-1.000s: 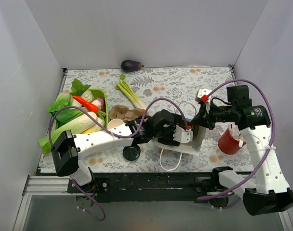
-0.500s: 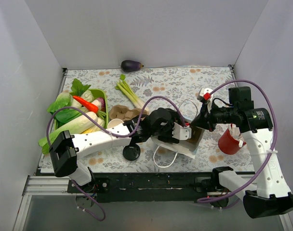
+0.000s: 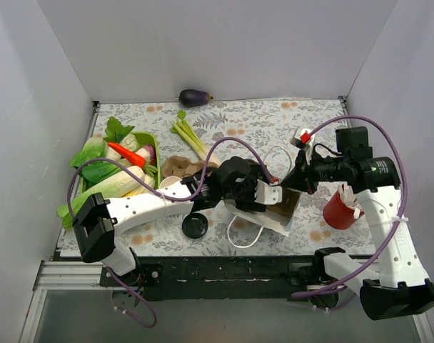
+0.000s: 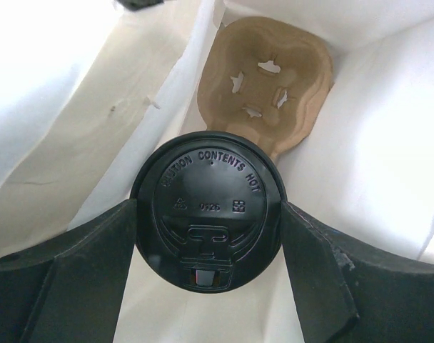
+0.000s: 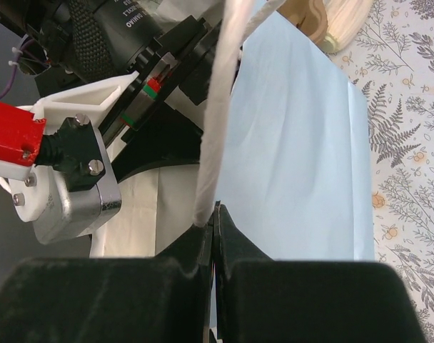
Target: Pack the takeout coffee
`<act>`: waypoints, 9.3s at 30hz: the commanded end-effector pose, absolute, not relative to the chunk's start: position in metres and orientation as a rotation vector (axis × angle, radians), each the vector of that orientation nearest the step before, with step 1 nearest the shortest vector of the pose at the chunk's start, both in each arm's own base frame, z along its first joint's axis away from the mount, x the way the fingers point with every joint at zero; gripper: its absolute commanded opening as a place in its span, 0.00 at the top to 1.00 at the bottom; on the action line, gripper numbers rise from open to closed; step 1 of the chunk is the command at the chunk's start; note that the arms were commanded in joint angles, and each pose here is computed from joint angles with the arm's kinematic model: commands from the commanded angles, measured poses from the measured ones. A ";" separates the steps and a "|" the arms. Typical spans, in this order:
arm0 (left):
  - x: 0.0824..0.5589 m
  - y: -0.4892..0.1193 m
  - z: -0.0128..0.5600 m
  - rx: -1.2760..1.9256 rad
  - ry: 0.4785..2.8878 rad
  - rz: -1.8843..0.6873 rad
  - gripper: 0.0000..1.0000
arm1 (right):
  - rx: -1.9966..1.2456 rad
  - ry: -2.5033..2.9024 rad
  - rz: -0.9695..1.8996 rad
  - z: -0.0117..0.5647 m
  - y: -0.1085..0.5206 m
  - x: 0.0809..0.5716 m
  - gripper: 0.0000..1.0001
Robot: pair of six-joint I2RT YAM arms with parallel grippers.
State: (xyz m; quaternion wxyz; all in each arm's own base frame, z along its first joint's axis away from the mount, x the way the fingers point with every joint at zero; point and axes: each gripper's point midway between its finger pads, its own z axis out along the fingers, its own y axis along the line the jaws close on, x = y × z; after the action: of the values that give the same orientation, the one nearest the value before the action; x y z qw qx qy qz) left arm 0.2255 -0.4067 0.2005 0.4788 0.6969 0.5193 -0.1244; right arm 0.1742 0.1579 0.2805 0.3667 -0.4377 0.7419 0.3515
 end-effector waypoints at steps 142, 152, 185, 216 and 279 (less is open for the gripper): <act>0.289 -0.434 0.152 1.494 2.021 -0.473 0.02 | -0.732 1.767 0.919 0.388 0.105 0.235 0.33; 0.286 -0.436 0.169 1.460 2.023 -0.507 0.02 | -0.719 1.775 0.918 0.382 0.104 0.237 0.33; 0.289 -0.440 0.248 1.299 1.868 -0.584 0.02 | -0.647 1.982 0.816 0.299 0.083 0.250 0.36; 0.276 -0.437 0.395 1.090 1.510 -0.746 0.02 | -0.380 2.260 0.152 0.328 0.002 0.223 0.43; 0.332 -0.426 0.404 1.028 1.440 -0.391 0.02 | -0.293 2.493 -0.146 0.235 -0.082 0.246 0.97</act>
State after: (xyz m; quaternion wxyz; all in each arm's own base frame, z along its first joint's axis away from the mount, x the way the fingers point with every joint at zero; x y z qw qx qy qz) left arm 0.3362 -0.4326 0.3865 0.6009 0.4586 0.6330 -0.1671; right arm 0.2388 -0.0878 0.2260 0.2821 -0.1129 0.9498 -0.0741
